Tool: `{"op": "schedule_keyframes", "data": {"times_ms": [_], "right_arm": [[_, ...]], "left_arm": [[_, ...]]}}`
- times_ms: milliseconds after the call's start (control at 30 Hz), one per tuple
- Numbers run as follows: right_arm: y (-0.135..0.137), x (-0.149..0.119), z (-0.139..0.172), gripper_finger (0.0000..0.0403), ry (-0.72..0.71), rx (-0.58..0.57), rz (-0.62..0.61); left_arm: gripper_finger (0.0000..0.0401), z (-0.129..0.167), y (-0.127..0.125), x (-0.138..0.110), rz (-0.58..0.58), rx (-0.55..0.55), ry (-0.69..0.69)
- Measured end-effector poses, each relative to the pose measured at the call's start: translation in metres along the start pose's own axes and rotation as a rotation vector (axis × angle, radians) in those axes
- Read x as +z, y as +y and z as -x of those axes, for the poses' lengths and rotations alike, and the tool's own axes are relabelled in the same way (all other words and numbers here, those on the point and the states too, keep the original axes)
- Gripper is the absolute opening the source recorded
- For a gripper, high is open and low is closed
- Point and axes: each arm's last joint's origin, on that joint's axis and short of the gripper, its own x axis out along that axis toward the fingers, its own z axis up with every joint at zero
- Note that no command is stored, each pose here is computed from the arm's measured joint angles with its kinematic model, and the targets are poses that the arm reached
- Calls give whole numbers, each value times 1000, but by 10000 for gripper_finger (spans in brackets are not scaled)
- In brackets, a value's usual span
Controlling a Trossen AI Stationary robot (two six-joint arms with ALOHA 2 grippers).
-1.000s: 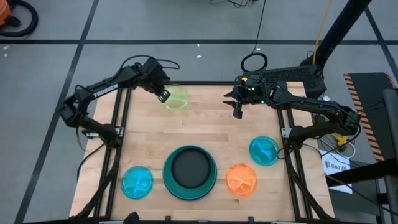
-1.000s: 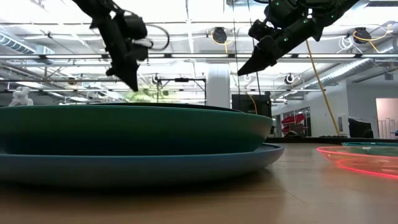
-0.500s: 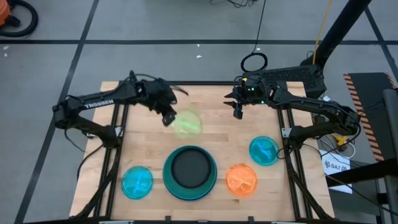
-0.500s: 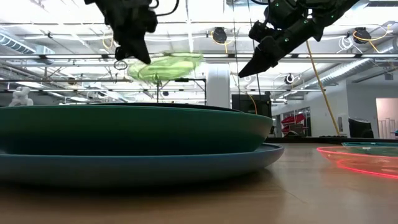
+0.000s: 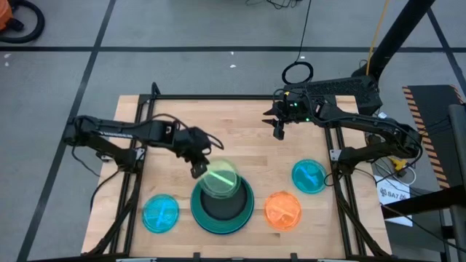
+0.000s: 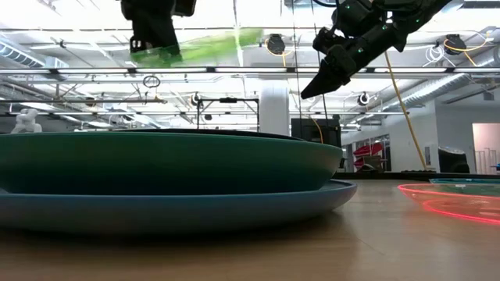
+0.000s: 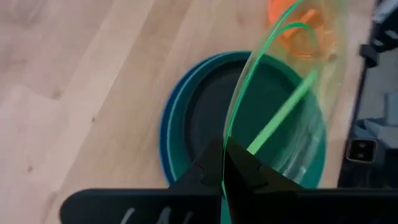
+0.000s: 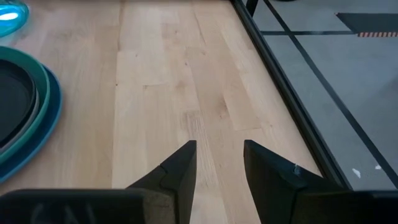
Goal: Stack plastic plates
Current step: Stack the light green plate on top of the black plate
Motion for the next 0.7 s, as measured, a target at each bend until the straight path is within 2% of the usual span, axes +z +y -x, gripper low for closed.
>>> {"op": "schedule_keyframes", "data": {"times_ms": [267,467,700], "right_arm": [[1,-1,0,125,6,5,-14],[1,-1,0,125,13,7,-16],[1,-2,0,125,19,10,-21]], "left_arm": [[3,-39,-21,-7,40,34,53],[3,-68,-19,-12,46,115,132],[3,-94,-16,-14,44,158,192]]}}
